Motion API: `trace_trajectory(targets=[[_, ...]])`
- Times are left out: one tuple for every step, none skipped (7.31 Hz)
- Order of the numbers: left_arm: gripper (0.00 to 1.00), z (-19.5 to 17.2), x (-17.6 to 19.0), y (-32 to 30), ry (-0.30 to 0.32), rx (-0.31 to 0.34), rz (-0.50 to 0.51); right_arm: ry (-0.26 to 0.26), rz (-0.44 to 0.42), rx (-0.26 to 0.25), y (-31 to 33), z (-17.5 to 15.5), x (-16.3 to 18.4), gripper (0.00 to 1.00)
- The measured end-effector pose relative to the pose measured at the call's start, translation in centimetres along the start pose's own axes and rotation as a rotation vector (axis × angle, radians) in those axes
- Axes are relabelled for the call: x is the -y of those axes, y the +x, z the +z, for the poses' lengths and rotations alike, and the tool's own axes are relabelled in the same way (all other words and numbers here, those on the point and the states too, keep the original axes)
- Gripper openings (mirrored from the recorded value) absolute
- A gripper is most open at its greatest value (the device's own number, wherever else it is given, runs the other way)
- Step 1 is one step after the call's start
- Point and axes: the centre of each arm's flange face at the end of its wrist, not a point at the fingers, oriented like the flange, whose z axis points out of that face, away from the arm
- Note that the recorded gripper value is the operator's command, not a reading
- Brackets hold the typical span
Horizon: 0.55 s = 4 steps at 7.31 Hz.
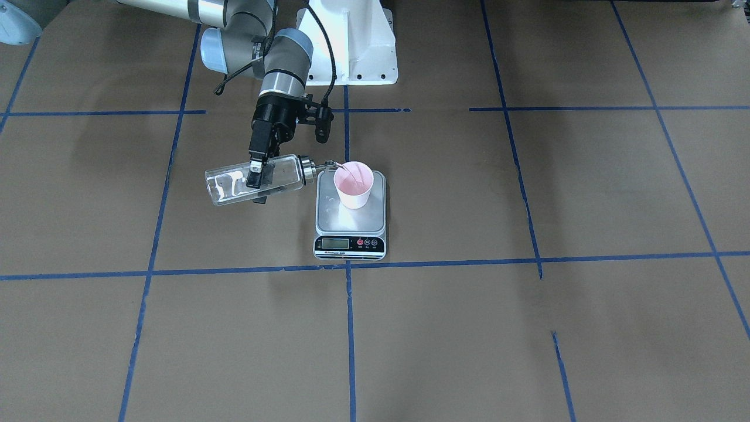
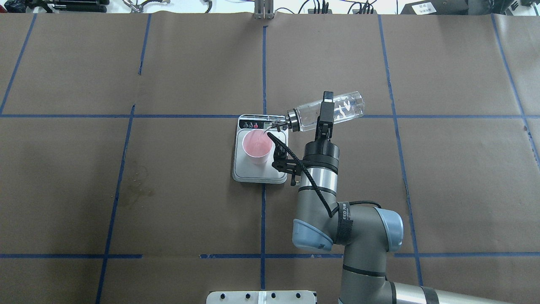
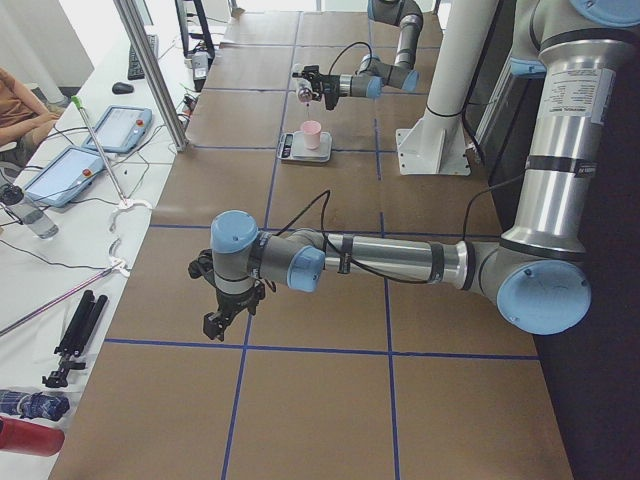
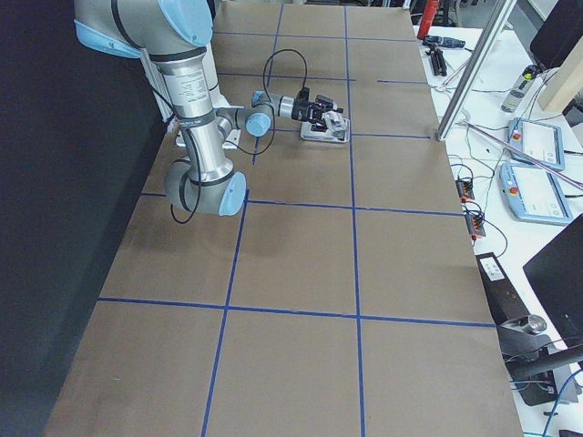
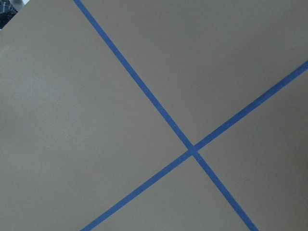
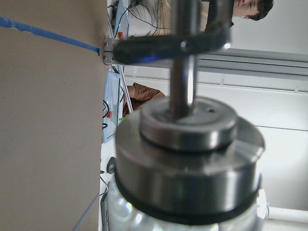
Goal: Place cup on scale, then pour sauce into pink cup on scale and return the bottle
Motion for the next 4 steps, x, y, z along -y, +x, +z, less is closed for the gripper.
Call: trace_trajectory(targets=[[1.00,-0.01,0.01,0.00,0.000,0.000,0.001,0.000,0.001,0.000,0.00,0.00,-0.01,0.00],[1.00,-0.04,0.03,0.02,0.001,0.000,0.001,0.000,0.004,0.001,-0.01,0.00,-0.01,0.00],[1.00,-0.06,0.04,0.02,0.001,0.001,0.001,0.001,0.010,0.001,-0.01,0.00,-0.01,0.00],[1.00,-0.07,0.05,0.03,0.001,0.001,0.001,0.001,0.015,0.001,0.02,-0.01,0.01,0.00]])
